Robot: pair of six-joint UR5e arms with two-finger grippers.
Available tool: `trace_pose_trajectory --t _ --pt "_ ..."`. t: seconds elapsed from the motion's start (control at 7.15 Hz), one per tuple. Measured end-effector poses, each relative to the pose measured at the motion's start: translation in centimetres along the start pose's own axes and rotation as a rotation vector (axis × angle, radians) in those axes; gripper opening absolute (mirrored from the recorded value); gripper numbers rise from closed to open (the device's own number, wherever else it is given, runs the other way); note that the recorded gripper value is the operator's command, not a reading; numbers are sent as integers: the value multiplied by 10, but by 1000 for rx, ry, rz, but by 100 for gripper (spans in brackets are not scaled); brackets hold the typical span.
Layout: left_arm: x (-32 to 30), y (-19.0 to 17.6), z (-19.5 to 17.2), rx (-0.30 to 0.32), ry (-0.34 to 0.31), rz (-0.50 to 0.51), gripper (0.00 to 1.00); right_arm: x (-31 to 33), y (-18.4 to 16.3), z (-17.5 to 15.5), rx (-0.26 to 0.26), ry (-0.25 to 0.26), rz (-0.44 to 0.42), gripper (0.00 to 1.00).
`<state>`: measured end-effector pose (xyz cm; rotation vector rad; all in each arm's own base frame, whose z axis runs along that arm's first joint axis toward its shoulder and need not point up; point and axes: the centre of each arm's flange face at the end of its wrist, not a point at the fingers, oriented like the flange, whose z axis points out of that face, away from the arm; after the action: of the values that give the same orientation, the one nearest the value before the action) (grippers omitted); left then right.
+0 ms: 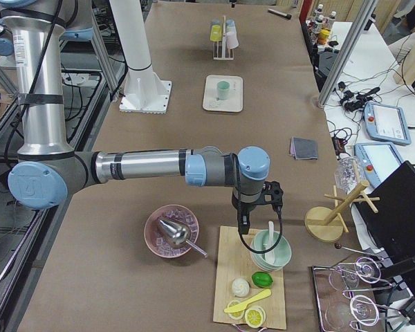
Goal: Pick up and place green cup on tray
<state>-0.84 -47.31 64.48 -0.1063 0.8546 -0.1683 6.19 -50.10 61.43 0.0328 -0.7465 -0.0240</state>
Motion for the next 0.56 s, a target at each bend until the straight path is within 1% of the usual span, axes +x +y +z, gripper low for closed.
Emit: trace_pose_trajectory --t 0.28,0.56 --pt "-1 3 -14 -3 29 -30 98 1 0 1 -1 2 1 100" --pt "-5 4 -18 1 32 -41 98 1 -2 1 -2 5 2 100"
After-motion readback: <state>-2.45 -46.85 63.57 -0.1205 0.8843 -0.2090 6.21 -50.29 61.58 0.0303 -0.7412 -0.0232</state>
